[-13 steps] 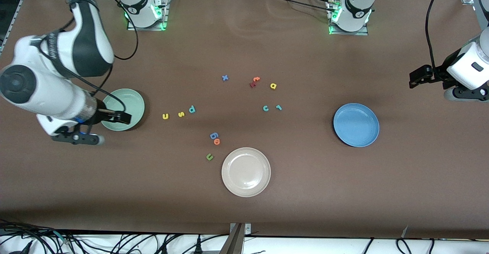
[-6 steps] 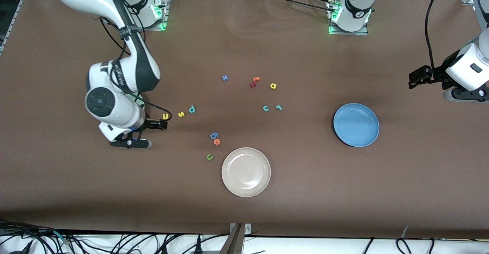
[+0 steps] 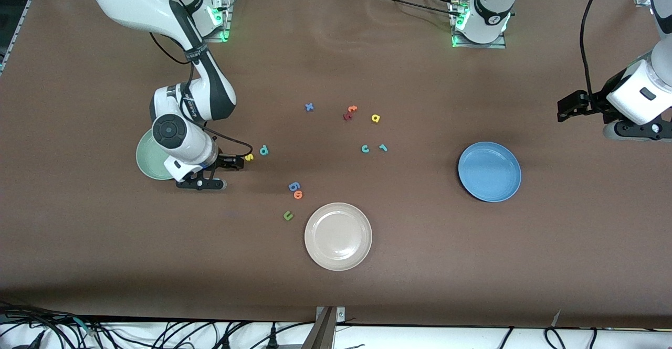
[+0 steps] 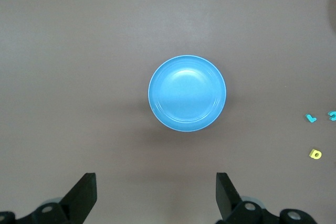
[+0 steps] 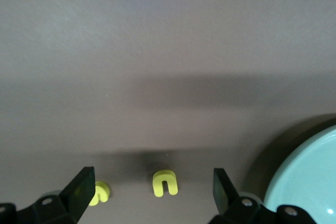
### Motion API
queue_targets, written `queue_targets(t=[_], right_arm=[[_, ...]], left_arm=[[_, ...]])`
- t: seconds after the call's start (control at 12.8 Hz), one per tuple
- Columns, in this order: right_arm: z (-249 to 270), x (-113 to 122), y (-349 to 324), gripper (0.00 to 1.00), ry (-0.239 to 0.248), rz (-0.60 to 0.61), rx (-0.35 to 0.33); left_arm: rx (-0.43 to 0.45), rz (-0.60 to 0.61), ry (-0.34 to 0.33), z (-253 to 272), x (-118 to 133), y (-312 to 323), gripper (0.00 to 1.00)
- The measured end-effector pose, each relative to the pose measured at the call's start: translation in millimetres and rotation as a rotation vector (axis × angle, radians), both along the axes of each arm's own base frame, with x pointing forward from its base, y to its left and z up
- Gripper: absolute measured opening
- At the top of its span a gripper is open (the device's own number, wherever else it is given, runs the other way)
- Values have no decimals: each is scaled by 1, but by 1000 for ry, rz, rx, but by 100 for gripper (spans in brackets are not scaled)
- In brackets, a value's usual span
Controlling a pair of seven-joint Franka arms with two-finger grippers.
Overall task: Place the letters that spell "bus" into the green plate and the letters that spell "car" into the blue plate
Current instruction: 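Close the right gripper on the yellow letter n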
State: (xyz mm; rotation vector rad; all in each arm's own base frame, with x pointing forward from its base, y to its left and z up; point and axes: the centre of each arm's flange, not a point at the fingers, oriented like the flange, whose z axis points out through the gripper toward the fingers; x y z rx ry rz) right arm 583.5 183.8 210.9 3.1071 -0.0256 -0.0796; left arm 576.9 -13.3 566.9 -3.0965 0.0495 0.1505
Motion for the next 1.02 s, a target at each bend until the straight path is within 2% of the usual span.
queue_targets(t=[0.16, 0.23, 0.39, 0.47, 0.78, 1.02], right_arm=[[-19, -14, -5, 98, -23, 1, 5], [-25, -20, -7, 94, -25, 1, 6], [-32, -27, -8, 67, -19, 1, 4], [-32, -28, -8, 59, -19, 2, 4], [-34, -31, -6, 59, -12, 8, 5], [-35, -34, -3, 51, -28, 14, 13]], left_arm=[[0, 3, 2, -2, 1, -5, 100], [0, 3, 4, -2, 1, -6, 100], [1, 4, 4, -3, 1, -6, 100], [1, 4, 4, -3, 1, -6, 100], [1, 4, 5, -3, 1, -7, 100], [1, 2, 45, -26, 8, -14, 100]])
